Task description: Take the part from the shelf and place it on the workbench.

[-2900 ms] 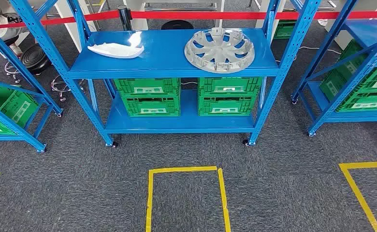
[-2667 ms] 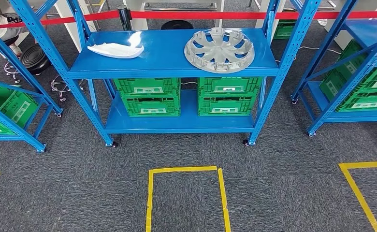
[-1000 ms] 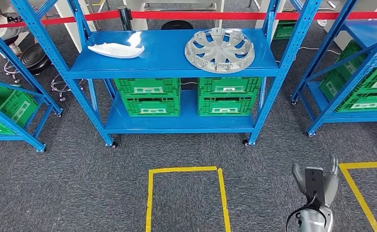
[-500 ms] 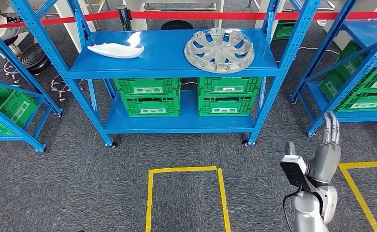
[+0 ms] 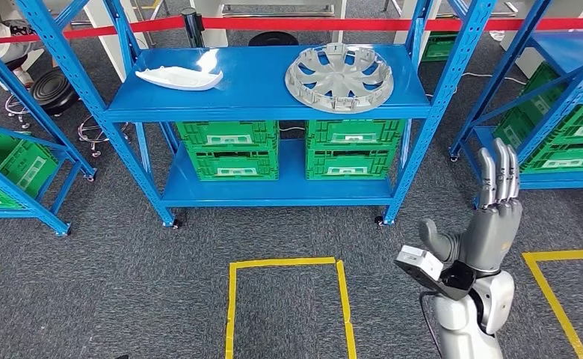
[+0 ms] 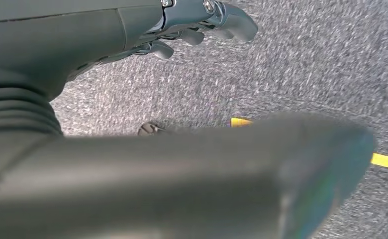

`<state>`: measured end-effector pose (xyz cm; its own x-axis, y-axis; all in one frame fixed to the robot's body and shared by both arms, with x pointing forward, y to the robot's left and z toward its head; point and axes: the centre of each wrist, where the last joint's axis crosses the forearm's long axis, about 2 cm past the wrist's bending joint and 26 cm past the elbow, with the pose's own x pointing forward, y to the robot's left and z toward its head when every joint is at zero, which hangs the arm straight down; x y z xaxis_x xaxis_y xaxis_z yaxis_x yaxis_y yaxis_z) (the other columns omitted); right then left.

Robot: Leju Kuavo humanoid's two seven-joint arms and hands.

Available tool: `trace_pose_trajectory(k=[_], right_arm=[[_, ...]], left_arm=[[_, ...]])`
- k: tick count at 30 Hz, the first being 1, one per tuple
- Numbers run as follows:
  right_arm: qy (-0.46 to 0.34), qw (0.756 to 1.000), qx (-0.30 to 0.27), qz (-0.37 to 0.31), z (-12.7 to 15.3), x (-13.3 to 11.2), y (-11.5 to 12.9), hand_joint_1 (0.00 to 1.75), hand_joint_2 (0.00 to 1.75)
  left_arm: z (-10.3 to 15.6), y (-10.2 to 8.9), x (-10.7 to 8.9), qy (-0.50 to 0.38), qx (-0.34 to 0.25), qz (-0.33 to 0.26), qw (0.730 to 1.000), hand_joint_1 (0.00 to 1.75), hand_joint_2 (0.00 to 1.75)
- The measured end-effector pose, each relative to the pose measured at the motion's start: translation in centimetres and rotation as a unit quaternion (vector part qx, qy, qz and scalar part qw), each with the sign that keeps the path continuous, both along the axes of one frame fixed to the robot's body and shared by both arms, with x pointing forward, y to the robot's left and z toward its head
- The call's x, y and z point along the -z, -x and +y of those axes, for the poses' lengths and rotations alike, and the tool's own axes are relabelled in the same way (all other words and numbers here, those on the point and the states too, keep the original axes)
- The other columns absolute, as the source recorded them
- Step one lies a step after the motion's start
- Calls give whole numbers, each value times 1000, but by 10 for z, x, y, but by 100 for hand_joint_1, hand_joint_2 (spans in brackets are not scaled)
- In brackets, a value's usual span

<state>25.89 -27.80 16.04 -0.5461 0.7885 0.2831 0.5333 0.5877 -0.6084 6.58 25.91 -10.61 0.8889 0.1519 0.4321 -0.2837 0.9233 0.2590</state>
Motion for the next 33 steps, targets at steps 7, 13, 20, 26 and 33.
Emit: trace_pose_trajectory(k=[7, 13, 20, 26, 33], right_arm=[[-1, 1000, -4, -10, 8, -9, 3, 0, 0], [-3, 1000, -7, -16, 9, -13, 6, 0, 0], [0, 1000, -13, -13, 9, -11, 9, 0, 0], [-2, 1000, -19, -10, 11, -9, 11, 0, 0], [-4, 999, -30, -8, 16, -11, 11, 0, 0]], left_arm=[[1, 1, 0, -10, -8, -5, 1000, 0, 0], [1, 1, 0, -14, -10, -11, 1000, 0, 0], [0, 7, 1, -14, -23, -11, 1000, 0, 0], [2, 8, 1, -15, -34, -7, 999, 0, 0], [2, 7, 1, -14, -35, -7, 999, 0, 0]])
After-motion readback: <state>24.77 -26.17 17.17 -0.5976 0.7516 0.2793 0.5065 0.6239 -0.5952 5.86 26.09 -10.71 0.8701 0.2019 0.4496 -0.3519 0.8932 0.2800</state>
